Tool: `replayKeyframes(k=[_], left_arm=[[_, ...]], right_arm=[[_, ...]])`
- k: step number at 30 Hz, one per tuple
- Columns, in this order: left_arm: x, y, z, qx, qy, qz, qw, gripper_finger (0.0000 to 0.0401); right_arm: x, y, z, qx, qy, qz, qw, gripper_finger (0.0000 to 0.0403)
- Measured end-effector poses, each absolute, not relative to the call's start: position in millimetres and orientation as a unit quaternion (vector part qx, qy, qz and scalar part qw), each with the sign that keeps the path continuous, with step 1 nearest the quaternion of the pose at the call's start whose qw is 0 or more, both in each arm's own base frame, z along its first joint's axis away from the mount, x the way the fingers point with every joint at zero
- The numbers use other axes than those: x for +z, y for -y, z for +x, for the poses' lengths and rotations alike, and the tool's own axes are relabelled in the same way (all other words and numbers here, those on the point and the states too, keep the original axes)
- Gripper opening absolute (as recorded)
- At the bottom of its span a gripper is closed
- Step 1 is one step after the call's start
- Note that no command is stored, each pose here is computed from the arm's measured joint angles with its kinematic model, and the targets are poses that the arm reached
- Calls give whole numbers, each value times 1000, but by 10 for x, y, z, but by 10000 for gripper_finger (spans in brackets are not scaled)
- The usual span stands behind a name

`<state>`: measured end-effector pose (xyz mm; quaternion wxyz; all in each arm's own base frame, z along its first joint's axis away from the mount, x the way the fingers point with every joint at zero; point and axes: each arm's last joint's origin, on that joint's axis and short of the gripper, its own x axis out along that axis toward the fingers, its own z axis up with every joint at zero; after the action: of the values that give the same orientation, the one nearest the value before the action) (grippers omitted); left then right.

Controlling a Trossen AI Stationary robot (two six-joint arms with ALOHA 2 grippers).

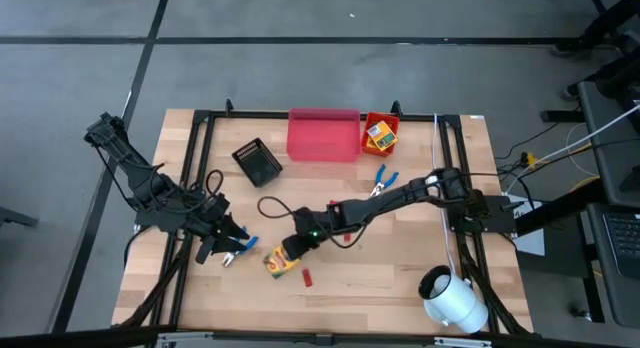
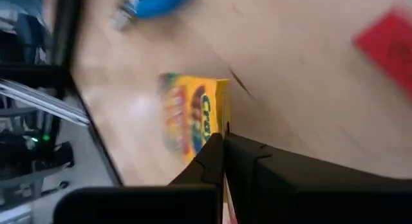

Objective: Pick & Place School Supplies
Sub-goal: Put the yellow crayon box into the red bin

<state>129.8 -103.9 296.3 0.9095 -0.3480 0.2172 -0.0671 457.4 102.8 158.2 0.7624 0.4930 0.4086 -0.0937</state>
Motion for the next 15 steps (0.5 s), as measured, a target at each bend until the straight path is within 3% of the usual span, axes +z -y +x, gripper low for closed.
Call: replayKeyframes(k=[15], left_arm=[[3019,1029,1319,-50,-172,-328,928,180]], right_arm=[[3000,-313,4200,-249,-407,338,811,1]])
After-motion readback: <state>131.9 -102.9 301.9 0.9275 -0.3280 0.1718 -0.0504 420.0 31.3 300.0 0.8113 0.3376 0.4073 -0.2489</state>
